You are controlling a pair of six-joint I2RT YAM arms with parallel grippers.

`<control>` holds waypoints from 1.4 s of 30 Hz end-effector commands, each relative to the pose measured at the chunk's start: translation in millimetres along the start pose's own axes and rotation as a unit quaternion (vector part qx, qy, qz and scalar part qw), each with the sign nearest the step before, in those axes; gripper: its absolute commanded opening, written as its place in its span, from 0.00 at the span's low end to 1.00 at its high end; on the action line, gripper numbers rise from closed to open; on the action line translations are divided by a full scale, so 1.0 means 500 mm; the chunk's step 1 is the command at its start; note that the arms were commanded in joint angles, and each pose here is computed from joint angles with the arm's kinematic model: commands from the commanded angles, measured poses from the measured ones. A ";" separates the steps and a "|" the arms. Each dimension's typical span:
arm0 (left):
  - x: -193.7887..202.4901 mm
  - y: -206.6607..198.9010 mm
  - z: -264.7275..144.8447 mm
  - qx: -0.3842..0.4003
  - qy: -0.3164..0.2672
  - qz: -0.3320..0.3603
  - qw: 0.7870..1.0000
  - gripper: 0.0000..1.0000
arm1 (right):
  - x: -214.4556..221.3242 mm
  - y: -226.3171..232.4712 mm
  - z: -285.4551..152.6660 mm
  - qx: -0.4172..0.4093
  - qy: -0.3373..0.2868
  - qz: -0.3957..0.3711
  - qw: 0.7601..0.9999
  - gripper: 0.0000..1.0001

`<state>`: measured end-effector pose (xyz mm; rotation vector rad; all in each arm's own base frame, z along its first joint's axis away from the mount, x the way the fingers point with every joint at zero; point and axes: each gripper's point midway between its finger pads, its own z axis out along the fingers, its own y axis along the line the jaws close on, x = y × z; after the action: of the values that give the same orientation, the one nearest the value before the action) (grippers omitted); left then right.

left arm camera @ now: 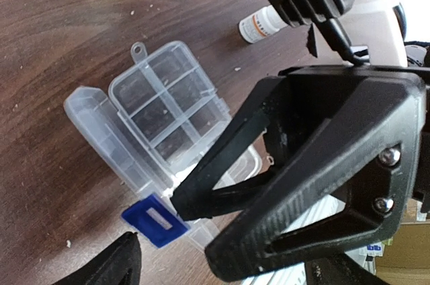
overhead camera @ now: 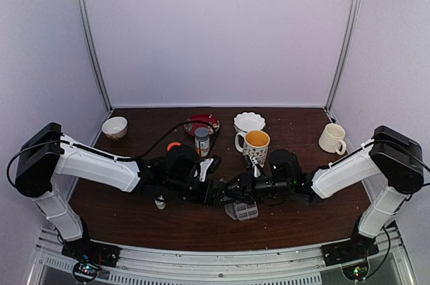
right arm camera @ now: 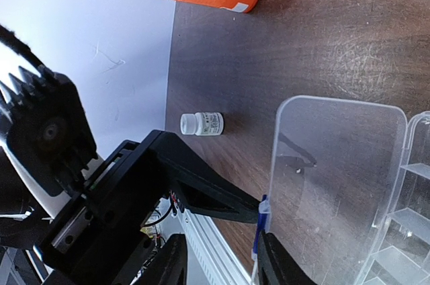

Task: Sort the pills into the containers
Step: Open the lid of the pill container.

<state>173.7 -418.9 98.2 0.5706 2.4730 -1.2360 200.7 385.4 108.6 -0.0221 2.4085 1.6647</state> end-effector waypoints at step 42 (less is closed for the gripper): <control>0.040 0.113 0.018 -0.163 0.054 0.012 0.985 0.76 | -0.008 -0.108 -0.083 0.197 -0.034 -0.069 0.977 0.32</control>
<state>185.0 -395.6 49.7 0.5759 2.6789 -0.8248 204.5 353.5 92.4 -0.0761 2.5217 1.2943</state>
